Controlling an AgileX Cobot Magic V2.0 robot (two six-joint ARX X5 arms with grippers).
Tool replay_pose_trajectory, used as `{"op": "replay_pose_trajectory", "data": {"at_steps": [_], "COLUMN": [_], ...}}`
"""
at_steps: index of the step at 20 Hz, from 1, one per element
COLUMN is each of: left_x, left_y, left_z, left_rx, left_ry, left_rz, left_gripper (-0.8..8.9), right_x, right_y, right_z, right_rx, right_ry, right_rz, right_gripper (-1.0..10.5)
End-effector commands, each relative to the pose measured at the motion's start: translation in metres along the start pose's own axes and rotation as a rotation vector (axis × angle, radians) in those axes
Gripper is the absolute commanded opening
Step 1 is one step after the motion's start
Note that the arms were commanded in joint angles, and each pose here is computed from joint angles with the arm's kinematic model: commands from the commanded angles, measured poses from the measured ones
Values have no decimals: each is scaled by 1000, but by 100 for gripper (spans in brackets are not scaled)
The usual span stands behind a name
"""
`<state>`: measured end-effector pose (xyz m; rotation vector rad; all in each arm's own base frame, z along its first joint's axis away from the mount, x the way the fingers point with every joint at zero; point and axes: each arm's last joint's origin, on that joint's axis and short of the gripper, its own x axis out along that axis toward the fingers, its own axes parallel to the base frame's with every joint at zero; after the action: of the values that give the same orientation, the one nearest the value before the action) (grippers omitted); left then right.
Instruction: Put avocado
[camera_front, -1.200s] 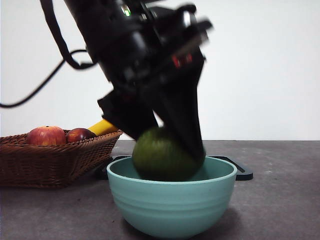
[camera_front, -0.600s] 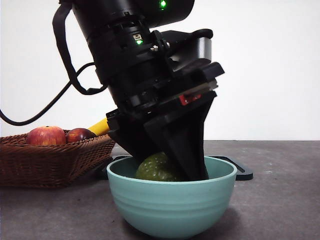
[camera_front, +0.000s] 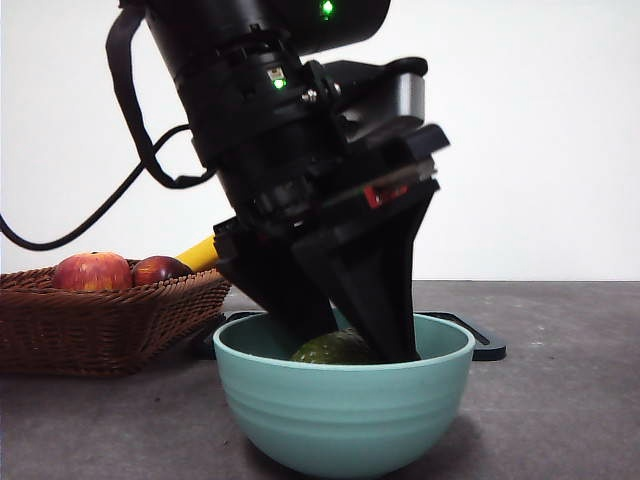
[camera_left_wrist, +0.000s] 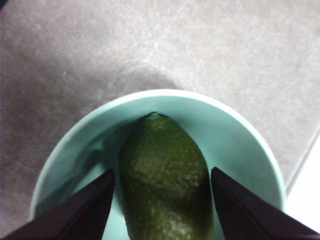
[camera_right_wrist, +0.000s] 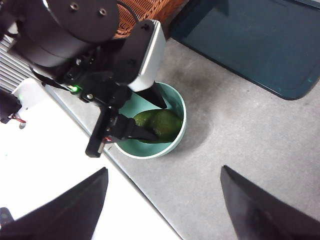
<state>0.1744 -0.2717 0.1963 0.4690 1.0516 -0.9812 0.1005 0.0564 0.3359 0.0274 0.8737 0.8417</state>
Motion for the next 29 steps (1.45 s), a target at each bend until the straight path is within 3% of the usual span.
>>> {"op": "replay_pose_trajectory", "data": {"at_steps": [1, 10, 14, 18, 21, 27, 29], "left_x": [-25, -151, -191, -208, -199, -185, -186], "left_y": [-2, 40, 60, 63, 59, 37, 33], "left_z": [12, -3, -31, -60, -87, -123, -128], "left_rx": [-14, -196, -297, -346, -359, -295, -286], "left_ry": [-101, -477, -528, -531, -515, -409, -389], "left_rz": [-1, 119, 211, 218, 152, -164, -188], "left_gripper": [312, 311, 311, 311, 311, 311, 311], "right_x": [-3, -3, 1, 11, 23, 56, 71], "right_y": [2, 2, 0, -6, -12, -27, -30], "right_z": [4, 5, 7, 15, 24, 39, 43], "right_rx": [-19, -21, -13, -7, -1, 29, 26], "right_ry": [-18, -23, -9, 2, 14, 91, 128], "right_rz": [2, 2, -1, -1, 0, 12, 28], "right_gripper": [357, 357, 357, 357, 357, 357, 357]}}
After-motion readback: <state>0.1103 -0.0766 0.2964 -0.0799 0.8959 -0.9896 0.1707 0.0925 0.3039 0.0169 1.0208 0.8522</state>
